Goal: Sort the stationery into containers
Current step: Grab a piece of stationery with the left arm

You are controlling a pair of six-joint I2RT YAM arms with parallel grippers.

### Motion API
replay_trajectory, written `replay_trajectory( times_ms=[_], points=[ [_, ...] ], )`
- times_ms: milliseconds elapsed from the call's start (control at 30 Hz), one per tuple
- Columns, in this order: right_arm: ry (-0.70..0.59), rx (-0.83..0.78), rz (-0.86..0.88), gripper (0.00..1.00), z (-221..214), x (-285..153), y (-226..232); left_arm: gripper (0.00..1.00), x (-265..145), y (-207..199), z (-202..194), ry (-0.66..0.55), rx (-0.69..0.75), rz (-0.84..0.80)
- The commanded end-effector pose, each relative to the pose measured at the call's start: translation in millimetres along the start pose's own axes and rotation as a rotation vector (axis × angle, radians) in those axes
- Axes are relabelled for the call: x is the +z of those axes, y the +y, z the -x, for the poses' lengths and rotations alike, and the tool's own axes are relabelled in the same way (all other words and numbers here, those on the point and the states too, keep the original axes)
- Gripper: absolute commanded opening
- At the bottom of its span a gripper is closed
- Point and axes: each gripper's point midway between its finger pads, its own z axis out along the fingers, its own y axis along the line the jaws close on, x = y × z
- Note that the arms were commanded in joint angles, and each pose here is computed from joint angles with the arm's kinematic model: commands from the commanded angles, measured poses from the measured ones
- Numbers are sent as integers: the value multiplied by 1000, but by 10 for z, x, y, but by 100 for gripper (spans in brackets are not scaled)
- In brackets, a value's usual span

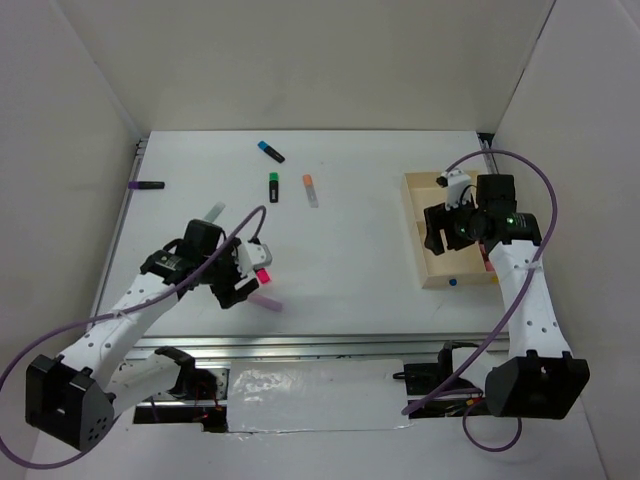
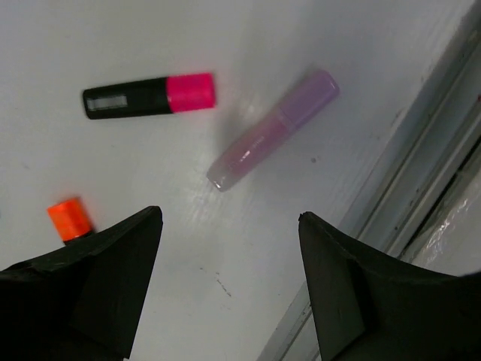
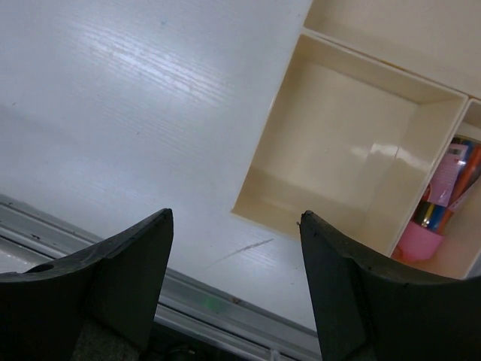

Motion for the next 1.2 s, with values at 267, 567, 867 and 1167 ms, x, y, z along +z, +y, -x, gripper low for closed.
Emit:
replay_trajectory(
  times_ms=[267,567,867,1167],
  points=[
    [4,37,67,74,-98,27,203,83,471,-136,-237,62,321,-142],
    [-4,41,95,74,-173,10,290,74,800,-201,-326,67,400,-257],
    [-7,39,118,73,-178,-15,349,60,962,-244,-413,57,417,-304],
    [-7,32,292,71,-134,-27,785,24,821,-238,-206,-22,425,-253]
  ],
)
